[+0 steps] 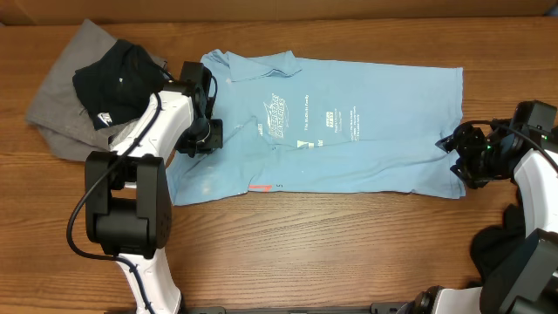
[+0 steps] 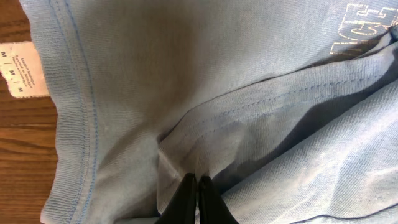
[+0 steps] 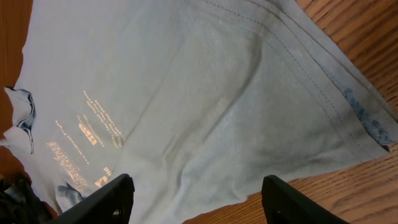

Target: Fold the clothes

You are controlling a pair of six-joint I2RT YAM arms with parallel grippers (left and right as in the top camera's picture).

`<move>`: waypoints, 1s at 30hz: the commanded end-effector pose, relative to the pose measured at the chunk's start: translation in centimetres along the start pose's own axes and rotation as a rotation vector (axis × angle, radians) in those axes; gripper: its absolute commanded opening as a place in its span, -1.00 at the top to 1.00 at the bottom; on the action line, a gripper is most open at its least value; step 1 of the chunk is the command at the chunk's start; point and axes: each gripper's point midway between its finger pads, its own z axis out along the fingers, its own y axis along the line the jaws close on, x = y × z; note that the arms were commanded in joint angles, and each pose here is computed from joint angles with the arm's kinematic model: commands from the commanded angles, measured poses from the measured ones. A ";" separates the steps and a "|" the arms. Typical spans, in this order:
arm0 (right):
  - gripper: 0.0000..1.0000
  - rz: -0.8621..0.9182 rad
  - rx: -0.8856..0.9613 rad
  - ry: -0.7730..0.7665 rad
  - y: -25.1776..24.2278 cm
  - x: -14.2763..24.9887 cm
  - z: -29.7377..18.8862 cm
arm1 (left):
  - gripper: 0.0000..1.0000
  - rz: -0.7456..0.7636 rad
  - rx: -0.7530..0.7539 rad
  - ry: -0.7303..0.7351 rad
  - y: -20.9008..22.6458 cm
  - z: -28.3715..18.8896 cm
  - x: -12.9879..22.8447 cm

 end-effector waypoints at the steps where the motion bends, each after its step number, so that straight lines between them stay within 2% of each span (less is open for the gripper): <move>1: -0.39 -0.018 -0.017 -0.012 0.7 -0.5 -0.3 | 0.92 -0.016 -0.001 0.017 0.3 0.1 0.3; 6: -0.38 -0.018 -0.017 -0.012 0.7 -0.5 -0.3 | 0.92 -0.015 -0.065 0.002 1.3 -1.9 -0.6; 13: -0.38 -0.018 -0.017 -0.013 0.7 -0.5 -0.3 | 0.92 -0.009 -0.052 -0.113 0.8 -5.6 -4.1; 18: -0.38 -0.018 -0.017 -0.013 0.7 -0.5 -0.3 | 0.79 -0.010 -0.069 -0.122 1.1 -5.6 -4.3; 20: -0.39 -0.019 -0.017 -0.014 0.7 -0.5 -0.3 | 0.79 -0.012 -0.096 -0.125 1.6 -5.6 -4.4; 24: -0.39 -0.019 -0.018 -0.015 0.7 -0.5 -0.3 | 0.92 -0.019 -0.168 -0.146 2.8 -5.8 -4.7; 29: -0.39 -0.019 -0.018 -0.015 0.7 -0.5 -0.3 | 0.92 -0.024 -0.179 -0.184 3.0 -6.0 -5.6; 30: -0.38 -0.019 -0.018 -0.015 0.7 -0.5 -0.3 | 0.83 -0.023 -0.167 -0.181 2.8 -6.0 -5.6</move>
